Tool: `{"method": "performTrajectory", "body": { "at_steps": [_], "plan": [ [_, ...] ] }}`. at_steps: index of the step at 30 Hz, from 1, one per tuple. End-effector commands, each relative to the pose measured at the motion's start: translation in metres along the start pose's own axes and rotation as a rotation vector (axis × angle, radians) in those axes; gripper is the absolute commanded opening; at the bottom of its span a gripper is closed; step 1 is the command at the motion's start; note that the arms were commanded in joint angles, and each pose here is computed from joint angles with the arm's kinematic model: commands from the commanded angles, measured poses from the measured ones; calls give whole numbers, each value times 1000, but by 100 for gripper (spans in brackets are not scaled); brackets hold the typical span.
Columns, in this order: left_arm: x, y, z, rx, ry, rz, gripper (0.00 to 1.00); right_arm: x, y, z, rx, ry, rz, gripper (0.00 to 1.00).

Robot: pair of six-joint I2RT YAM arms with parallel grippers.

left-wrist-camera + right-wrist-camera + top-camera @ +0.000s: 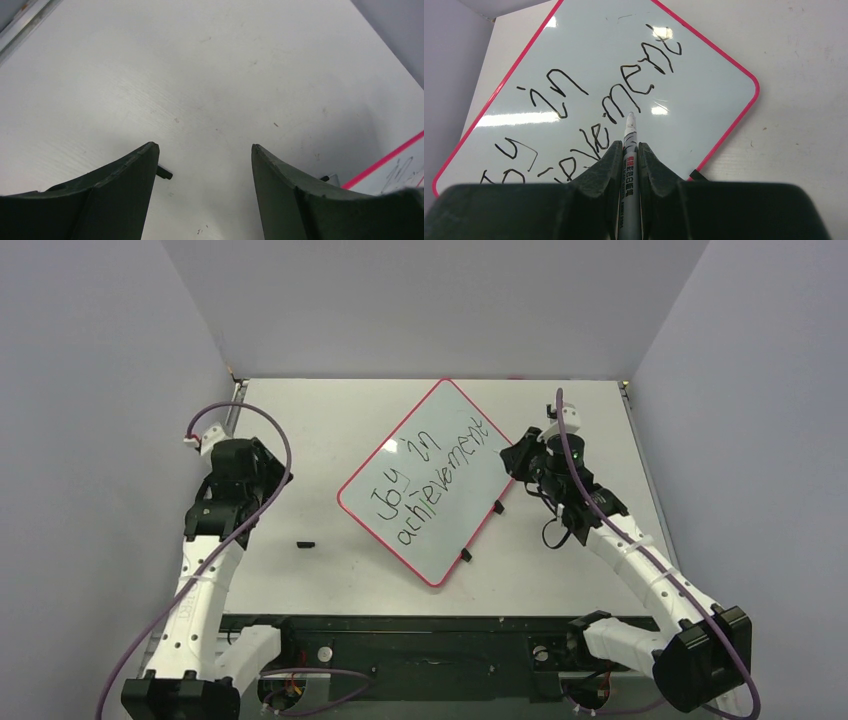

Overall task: Write a sentence on the whiteboard
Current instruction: Close the whiteboard marker at the center of the board.

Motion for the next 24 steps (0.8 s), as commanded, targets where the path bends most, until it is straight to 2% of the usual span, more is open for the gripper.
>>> {"method": "performTrajectory", "body": {
  "at_steps": [1,3,8,12,16,24],
  "plan": [
    [-2,25,12,183,41,-235,64,13,8,-28,18,-97,-7,0],
    [-3,36,28,222,102,-305,63,14,8,-28,20,-98,-2,0],
    [-10,59,60,327,149,-397,62,18,8,-27,22,-99,-3,0],
    [-17,68,81,387,211,-435,55,22,11,-29,23,-106,-14,0],
    [-24,76,97,416,264,-502,52,22,11,-29,22,-113,3,0],
    [-43,84,118,530,281,-564,51,21,12,-24,28,-108,1,0]
  ]
}}
Point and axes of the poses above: each gripper's point midway between its finger pads, its own x axis back along the fingers, its own y axis along the line the jaws close on, z = x × y, the point moved 6 cm from there along x, back along the fingers, and after that the axes turned 11 degrees about x, right-handed, at the moved point
